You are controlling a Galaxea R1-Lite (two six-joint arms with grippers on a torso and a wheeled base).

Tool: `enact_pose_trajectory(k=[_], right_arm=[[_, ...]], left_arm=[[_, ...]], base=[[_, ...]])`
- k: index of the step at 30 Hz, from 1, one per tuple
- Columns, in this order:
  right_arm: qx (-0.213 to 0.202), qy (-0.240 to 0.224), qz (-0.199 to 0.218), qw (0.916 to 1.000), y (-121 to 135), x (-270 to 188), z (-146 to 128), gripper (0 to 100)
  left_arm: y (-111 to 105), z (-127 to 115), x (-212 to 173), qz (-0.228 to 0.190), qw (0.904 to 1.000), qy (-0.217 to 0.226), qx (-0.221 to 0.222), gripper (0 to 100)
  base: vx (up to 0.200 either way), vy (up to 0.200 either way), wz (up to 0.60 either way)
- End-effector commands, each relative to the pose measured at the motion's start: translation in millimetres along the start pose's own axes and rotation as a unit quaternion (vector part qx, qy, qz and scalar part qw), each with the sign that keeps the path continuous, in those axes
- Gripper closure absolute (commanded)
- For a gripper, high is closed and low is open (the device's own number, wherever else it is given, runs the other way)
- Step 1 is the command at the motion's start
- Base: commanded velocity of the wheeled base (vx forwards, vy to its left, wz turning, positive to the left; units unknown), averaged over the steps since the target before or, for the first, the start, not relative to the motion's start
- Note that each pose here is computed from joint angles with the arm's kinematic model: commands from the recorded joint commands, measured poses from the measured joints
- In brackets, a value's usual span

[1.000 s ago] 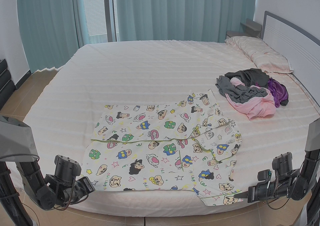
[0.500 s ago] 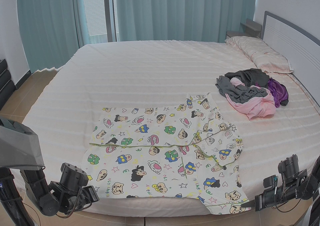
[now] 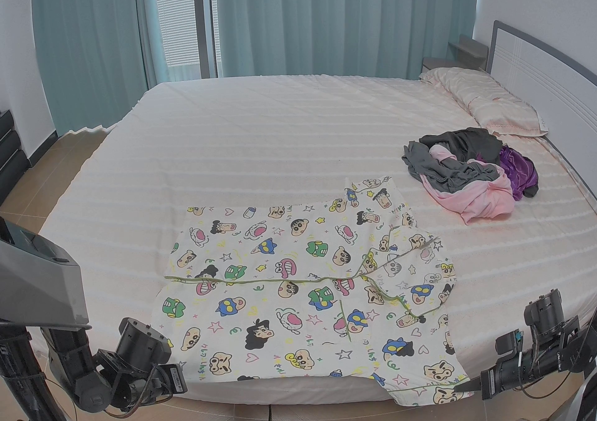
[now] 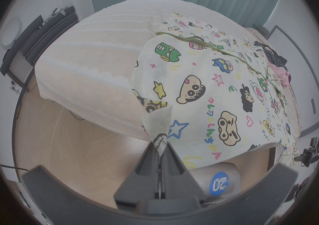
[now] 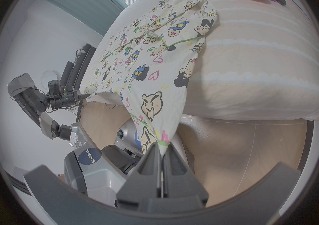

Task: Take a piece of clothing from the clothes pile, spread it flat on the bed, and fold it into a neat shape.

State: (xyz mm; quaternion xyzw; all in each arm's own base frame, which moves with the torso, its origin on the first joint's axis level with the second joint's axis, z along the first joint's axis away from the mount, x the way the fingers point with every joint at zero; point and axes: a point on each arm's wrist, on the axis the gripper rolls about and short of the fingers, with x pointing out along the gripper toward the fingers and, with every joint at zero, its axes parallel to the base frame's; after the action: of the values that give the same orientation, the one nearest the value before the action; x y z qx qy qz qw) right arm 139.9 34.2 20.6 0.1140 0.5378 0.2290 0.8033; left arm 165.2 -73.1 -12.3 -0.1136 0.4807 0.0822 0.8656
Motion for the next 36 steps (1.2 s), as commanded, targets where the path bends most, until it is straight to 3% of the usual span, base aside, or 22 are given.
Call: enact_pose_trajectory(k=[1,5,9,12,16,22,25,31,36], right_arm=[[0.0,0.003,-0.001,1.0,0.8,-3.7,-5.5,100],[-0.005,-0.006,0.0,1.0,3.2,-8.8,-6.5,100],[-0.013,-0.03,0.004,0.9995,6.6,-15.6,-5.4,100],[-0.023,-0.054,0.011,0.9982,9.2,-19.6,-0.1,100],[-0.027,-0.077,0.015,0.9965,11.7,-22.5,9.9,100],[-0.014,-0.102,0.022,0.9945,15.2,-24.7,25.7,100],[-0.017,-0.107,0.022,0.9939,16.0,-24.9,29.8,100],[-0.015,-0.107,0.022,0.9939,15.5,-22.6,37.7,100],[-0.018,-0.115,0.022,0.9929,16.1,-22.5,47.3,100]], left_arm=[[-0.1,-2.4,-1.1,0.0,1.0,0.003,0.005,100],[-0.5,-4.3,-3.6,-0.004,0.9998,0.003,0.021,100],[-2.8,5.6,-13.9,-0.025,0.999,-0.027,0.023,100],[-9.6,21.8,-21.0,-0.044,0.9971,-0.06,0.014,100],[-14.1,49.1,-27.6,-0.038,0.9967,-0.071,-0.007,100],[-27.0,83.7,-46.2,-0.053,0.9984,-0.015,-0.014,100],[-26.3,100.8,-45.8,-0.04,0.9988,0.0,-0.029,100],[-25.6,117.2,-28.6,-0.01,0.9965,0.073,-0.04,100],[-24.8,124.1,-13.8,0.006,0.9941,0.096,-0.049,100]], base=[[0.0,0.0,0.0],[0.0,0.0,0.0],[0.0,0.0,0.0],[0.0,0.0,0.0],[0.0,0.0,0.0],[0.0,0.0,0.0],[0.0,0.0,0.0],[0.0,0.0,0.0],[0.0,0.0,0.0]])
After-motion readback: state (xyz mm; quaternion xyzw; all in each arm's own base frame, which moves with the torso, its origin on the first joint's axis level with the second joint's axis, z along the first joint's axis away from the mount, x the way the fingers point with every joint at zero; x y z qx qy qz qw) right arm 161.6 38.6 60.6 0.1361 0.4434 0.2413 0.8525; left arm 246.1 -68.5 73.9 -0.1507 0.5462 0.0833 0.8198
